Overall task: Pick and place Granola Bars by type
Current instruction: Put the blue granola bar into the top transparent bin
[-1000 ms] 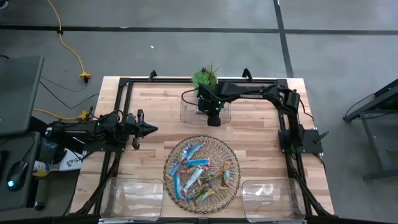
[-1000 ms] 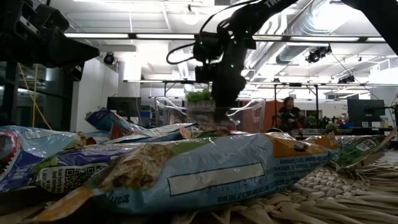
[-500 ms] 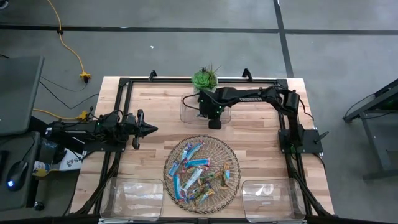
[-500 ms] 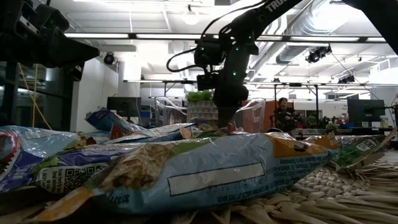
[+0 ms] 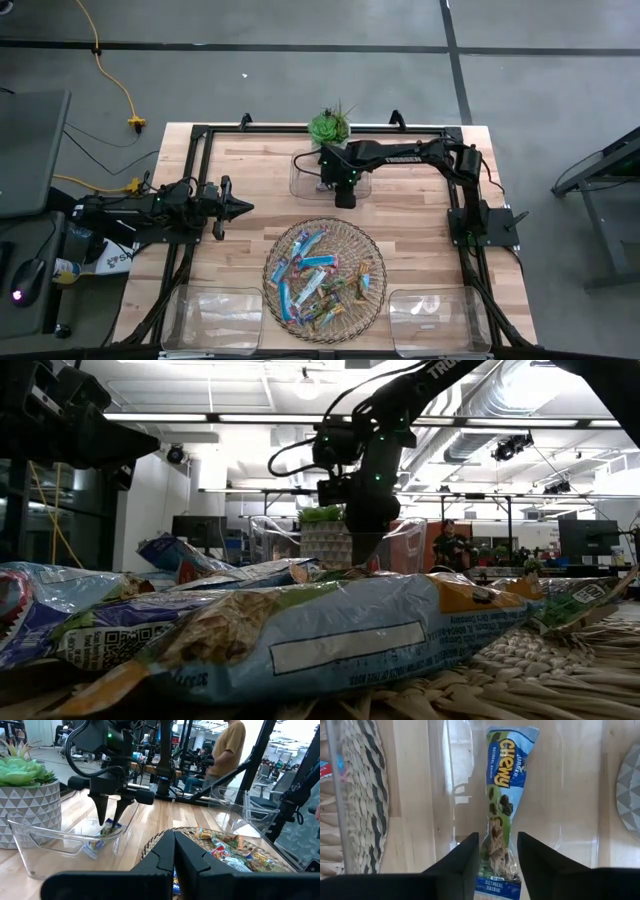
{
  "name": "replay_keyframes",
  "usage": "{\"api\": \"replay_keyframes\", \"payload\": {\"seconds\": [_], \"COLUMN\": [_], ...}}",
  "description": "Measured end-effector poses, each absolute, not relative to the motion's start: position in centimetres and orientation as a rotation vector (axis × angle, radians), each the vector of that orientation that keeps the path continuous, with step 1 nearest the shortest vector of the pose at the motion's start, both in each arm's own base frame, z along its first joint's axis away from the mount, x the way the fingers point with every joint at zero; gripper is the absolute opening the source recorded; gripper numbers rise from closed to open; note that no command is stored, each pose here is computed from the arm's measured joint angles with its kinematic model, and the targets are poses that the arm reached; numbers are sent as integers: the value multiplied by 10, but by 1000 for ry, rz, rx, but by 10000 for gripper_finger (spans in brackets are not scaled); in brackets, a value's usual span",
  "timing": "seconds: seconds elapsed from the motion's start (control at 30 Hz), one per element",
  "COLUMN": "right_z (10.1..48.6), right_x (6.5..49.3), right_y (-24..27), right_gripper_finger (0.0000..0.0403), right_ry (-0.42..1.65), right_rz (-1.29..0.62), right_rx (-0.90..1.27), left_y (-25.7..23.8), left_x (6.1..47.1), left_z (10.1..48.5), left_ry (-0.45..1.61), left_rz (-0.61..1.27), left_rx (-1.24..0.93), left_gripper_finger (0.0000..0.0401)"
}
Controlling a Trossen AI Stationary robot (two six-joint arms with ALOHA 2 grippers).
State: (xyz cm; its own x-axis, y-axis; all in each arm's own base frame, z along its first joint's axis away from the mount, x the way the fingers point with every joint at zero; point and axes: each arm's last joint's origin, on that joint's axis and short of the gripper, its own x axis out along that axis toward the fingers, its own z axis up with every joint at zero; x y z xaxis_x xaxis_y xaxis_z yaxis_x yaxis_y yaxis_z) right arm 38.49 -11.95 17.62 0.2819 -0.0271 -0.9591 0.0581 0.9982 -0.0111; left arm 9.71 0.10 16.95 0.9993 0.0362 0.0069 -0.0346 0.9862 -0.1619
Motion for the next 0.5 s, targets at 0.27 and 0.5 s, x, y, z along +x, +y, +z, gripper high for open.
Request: {"api": "replay_keyframes", "payload": {"seconds": [0.27,0.5], "right_z": [192,229], "right_x": [390,401], "right_y": [-121,-123], "right_gripper_finger": [146,147], "right_ry": [1265,1197], "right_rz": [-59,-29], "right_rx": [22,38], "left_y": [1,1], "left_x": [97,97], "left_z": [170,170], "left_ry": [-10,-10], "left_rz": [36,35], "left_rx": [-162,-163], "left_gripper_finger": [1,1]}}
